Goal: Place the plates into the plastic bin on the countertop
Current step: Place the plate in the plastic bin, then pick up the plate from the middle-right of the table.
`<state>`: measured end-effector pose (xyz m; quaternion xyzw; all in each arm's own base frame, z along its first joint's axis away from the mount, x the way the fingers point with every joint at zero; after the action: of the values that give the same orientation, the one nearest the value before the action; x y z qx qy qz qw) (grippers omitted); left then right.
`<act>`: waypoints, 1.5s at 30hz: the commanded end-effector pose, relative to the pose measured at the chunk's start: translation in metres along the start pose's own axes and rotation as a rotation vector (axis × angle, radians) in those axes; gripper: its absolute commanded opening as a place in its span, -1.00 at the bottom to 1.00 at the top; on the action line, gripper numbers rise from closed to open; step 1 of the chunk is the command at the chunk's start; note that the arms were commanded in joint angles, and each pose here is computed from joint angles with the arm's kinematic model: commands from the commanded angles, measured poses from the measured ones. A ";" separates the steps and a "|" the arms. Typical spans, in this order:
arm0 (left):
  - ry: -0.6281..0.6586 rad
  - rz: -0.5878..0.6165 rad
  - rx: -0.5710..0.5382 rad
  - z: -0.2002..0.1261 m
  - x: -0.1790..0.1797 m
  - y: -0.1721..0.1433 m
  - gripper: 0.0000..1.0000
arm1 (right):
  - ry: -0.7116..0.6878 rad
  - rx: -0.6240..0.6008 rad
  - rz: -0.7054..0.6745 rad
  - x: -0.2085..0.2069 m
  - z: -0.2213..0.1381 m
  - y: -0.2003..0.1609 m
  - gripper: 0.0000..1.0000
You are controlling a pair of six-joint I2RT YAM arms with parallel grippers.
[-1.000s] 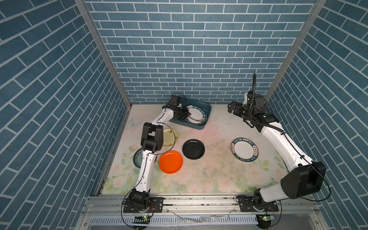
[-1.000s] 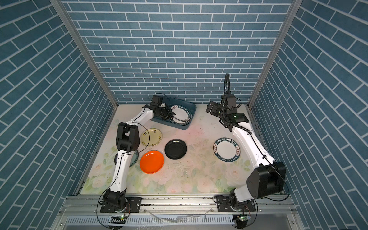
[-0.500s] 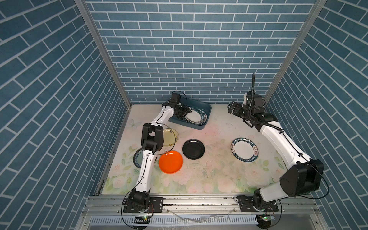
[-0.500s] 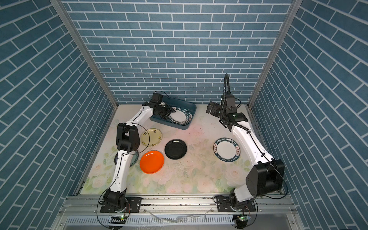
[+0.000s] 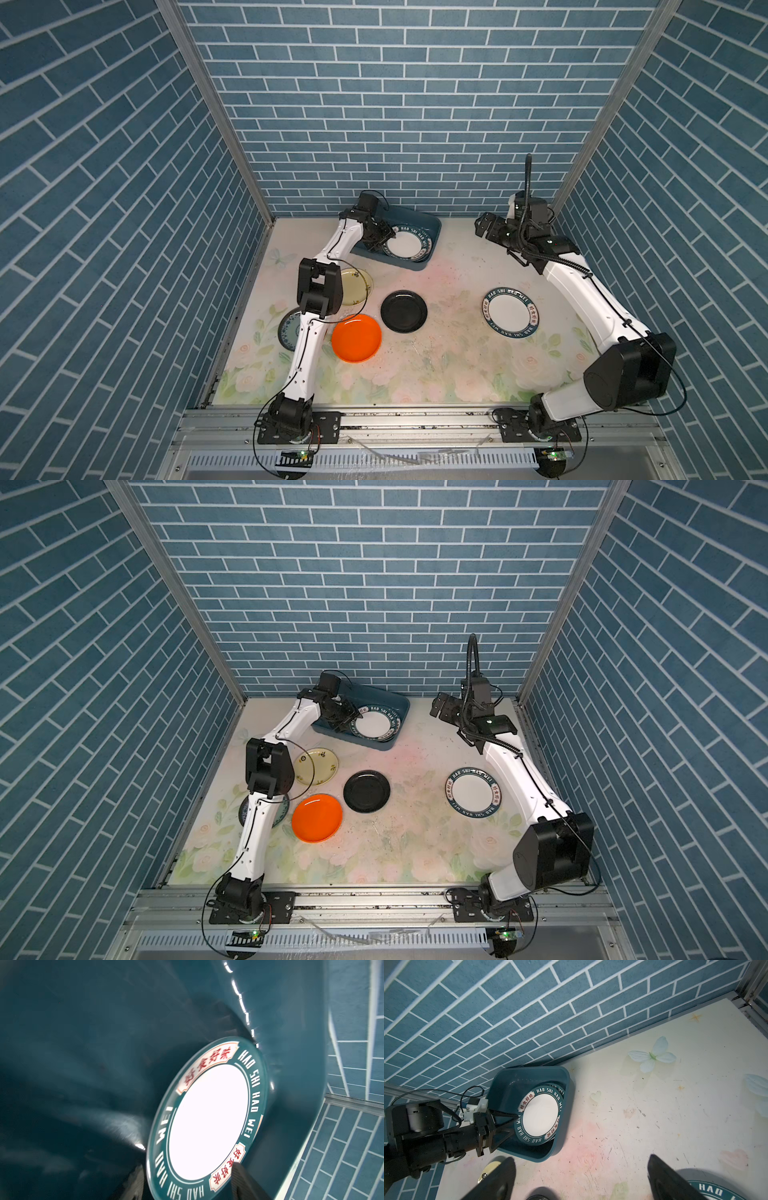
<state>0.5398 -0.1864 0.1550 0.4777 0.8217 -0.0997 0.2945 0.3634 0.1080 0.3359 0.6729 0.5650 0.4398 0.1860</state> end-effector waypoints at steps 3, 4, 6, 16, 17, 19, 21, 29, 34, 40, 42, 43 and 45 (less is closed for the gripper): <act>-0.017 0.014 0.011 0.018 -0.007 -0.009 0.38 | -0.022 -0.033 -0.001 -0.003 -0.017 0.004 0.96; -0.027 0.019 0.015 0.019 -0.008 -0.008 0.38 | -0.027 -0.033 0.002 -0.004 -0.017 0.002 0.97; -0.067 0.032 0.028 0.022 -0.011 -0.008 0.38 | -0.034 -0.035 0.005 -0.005 -0.019 0.001 0.97; -0.093 0.132 -0.032 -0.006 -0.028 -0.007 0.40 | -0.039 -0.028 0.014 -0.007 -0.019 -0.002 0.97; -0.103 0.151 -0.051 -0.013 -0.031 -0.007 0.40 | -0.040 -0.026 0.011 -0.007 -0.019 -0.002 0.97; -0.158 0.196 -0.105 -0.034 -0.041 -0.007 0.43 | -0.048 -0.020 0.009 -0.008 -0.019 -0.004 0.96; -0.222 0.231 -0.150 -0.052 -0.051 -0.008 0.48 | -0.060 -0.014 0.006 -0.011 -0.018 -0.006 0.97; -0.359 0.334 -0.169 -0.104 -0.071 -0.036 0.56 | -0.138 0.003 0.048 -0.036 -0.020 -0.019 0.97; -0.380 0.455 -0.068 -0.105 -0.083 -0.087 0.62 | -0.235 0.054 0.126 -0.069 -0.022 -0.036 0.97; -0.398 0.556 0.103 -0.077 -0.092 -0.162 0.74 | -0.279 0.174 0.251 -0.113 -0.011 -0.075 0.97; -0.389 0.587 0.153 -0.067 -0.094 -0.184 0.75 | -0.289 0.199 0.277 -0.125 -0.010 -0.087 0.96; -0.386 0.600 0.180 -0.061 -0.095 -0.195 0.75 | -0.292 0.215 0.300 -0.131 -0.009 -0.094 0.97; -0.379 0.610 0.227 -0.048 -0.095 -0.215 0.75 | -0.303 0.233 0.344 -0.143 -0.009 -0.105 0.96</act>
<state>0.3852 -0.3321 0.2395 0.6850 0.5725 -0.1676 0.4183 0.3062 0.0083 0.2105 0.8204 0.4800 0.2785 0.1375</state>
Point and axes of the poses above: each gripper's point midway between its finger pads, its own z axis out along the fingers, its own x axis along the line the jaws close on, y = z × x, the point moved 9 cm from there along -z, back along the fingers, and after that the axes turned 3 degrees about -z, right-handed, at the moved point
